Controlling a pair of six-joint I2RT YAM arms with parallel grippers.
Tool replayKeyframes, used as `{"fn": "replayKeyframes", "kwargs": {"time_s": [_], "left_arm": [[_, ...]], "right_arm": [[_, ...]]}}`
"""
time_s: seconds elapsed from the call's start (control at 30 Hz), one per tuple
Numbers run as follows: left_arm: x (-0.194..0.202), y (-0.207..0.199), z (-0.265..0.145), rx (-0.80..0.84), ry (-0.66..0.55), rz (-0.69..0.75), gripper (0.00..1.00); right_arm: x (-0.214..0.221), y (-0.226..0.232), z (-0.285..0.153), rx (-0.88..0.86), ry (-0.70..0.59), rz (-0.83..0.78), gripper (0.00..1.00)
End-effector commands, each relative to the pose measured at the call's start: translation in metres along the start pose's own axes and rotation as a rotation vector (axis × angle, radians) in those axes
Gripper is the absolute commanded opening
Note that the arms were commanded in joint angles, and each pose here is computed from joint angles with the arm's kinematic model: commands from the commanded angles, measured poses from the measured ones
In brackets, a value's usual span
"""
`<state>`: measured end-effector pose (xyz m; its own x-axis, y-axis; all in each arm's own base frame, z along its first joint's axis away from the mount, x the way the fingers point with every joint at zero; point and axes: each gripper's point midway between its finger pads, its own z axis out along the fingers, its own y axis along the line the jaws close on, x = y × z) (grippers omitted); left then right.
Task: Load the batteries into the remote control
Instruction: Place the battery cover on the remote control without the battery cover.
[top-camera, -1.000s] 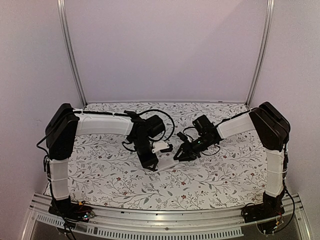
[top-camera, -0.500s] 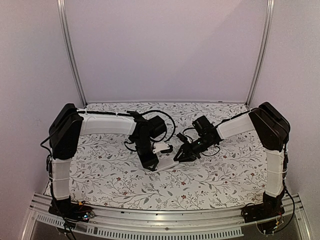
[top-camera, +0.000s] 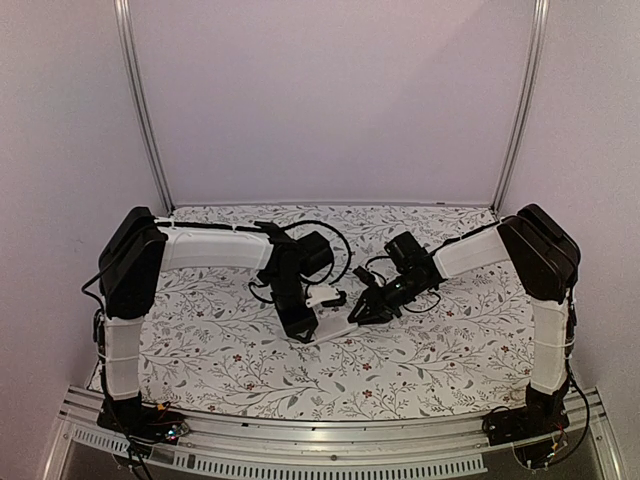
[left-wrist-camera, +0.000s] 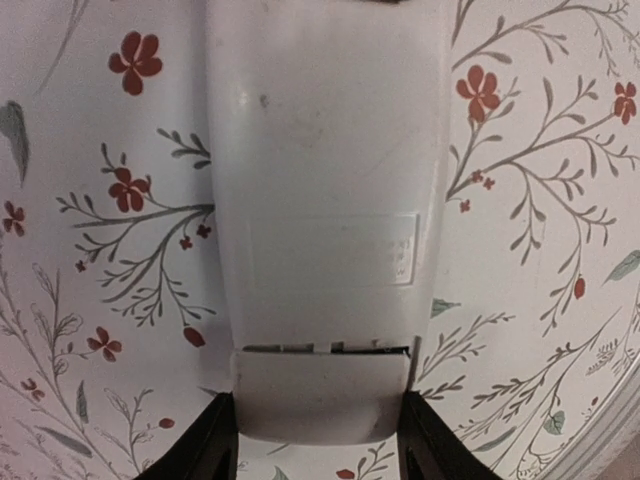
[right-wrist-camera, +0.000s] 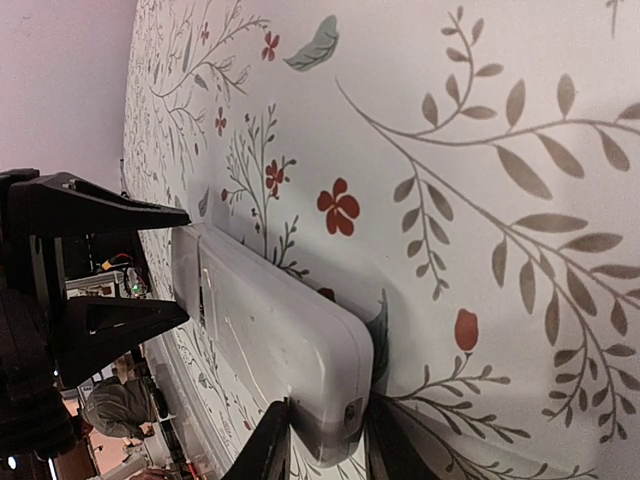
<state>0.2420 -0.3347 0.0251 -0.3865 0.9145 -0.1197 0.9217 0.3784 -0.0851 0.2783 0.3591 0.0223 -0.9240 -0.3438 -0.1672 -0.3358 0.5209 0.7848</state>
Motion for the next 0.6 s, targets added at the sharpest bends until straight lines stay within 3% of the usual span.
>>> {"fn": "replayKeyframes", "kwargs": {"time_s": [0.0, 0.57], "left_arm": [[-0.006, -0.01, 0.0, 0.019, -0.016, 0.013, 0.52], [0.0, -0.018, 0.012, 0.016, 0.042, 0.052, 0.54]], "right_arm": [[0.012, 0.001, 0.005, -0.001, 0.033, 0.009, 0.25], [0.014, 0.004, 0.006, -0.003, 0.038, 0.006, 0.23]]}}
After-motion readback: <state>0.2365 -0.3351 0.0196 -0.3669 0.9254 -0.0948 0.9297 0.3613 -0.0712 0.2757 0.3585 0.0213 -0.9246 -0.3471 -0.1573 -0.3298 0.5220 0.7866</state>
